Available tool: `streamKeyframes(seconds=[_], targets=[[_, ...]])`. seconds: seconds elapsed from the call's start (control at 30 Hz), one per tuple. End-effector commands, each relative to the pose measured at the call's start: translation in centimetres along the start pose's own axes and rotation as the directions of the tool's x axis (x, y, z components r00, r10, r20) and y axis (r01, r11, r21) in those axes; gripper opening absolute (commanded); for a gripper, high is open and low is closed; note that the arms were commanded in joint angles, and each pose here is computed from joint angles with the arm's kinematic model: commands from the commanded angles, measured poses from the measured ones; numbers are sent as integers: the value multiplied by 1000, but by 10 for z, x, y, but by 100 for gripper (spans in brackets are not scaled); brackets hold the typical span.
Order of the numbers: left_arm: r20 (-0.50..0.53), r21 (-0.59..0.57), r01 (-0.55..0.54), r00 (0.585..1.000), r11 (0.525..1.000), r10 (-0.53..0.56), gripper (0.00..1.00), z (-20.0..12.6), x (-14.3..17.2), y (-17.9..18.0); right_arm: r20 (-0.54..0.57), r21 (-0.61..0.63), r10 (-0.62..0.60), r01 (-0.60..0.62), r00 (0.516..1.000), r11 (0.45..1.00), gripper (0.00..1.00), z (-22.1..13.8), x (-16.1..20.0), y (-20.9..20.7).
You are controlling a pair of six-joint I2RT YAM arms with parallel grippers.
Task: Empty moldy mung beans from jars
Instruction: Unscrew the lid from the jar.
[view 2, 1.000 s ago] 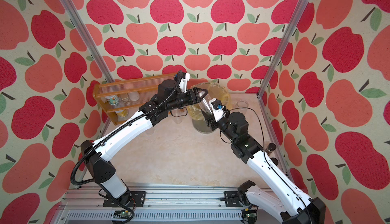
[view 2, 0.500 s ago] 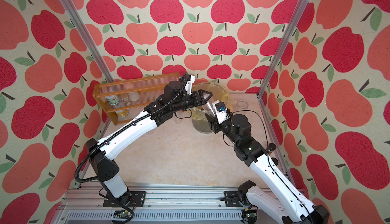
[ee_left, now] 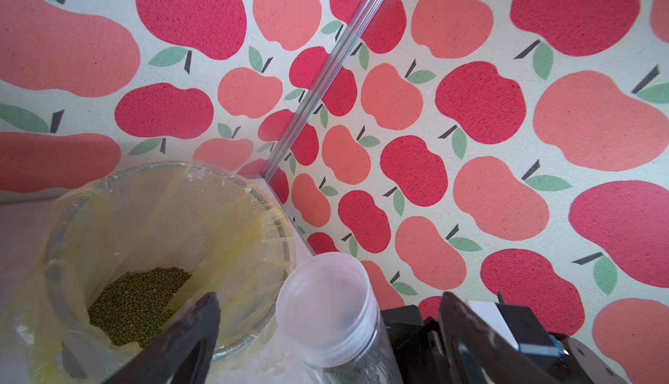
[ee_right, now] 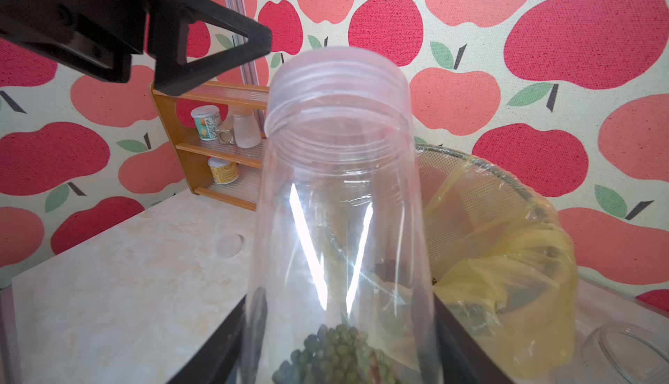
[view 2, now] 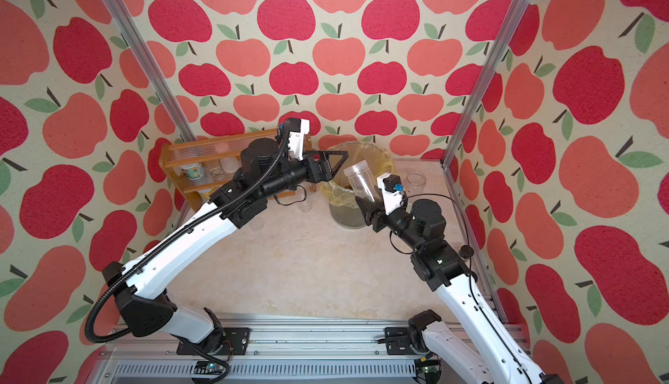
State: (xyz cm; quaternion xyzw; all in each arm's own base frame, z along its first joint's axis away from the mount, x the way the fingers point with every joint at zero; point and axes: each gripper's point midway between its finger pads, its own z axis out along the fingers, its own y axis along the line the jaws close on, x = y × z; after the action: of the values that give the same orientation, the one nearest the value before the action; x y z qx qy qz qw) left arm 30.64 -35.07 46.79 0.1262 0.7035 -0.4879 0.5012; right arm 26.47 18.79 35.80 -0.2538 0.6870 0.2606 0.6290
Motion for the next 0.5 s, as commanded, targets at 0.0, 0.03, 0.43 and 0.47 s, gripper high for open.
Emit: streamKeyframes(seconds=[0.0, 0.03, 0.43, 0.47], targets=[[96, 88, -34, 995, 996, 26, 98, -16, -10, -12, 88, -163, 100, -85, 991, 983, 37, -11, -25, 21], [105, 105, -26, 994, 994, 15, 99, -20, -7, -11, 108, -189, 129, -107, 986, 976, 38, -14, -30, 22], [81, 268, -39, 997, 963, 18, 98, -16, 2, -23, 138, -444, 342, -251, 929, 860, 38, -12, -54, 32], [68, 283, -36, 998, 958, 17, 98, -13, 4, -25, 140, -454, 347, -252, 927, 855, 39, -11, -54, 32]])
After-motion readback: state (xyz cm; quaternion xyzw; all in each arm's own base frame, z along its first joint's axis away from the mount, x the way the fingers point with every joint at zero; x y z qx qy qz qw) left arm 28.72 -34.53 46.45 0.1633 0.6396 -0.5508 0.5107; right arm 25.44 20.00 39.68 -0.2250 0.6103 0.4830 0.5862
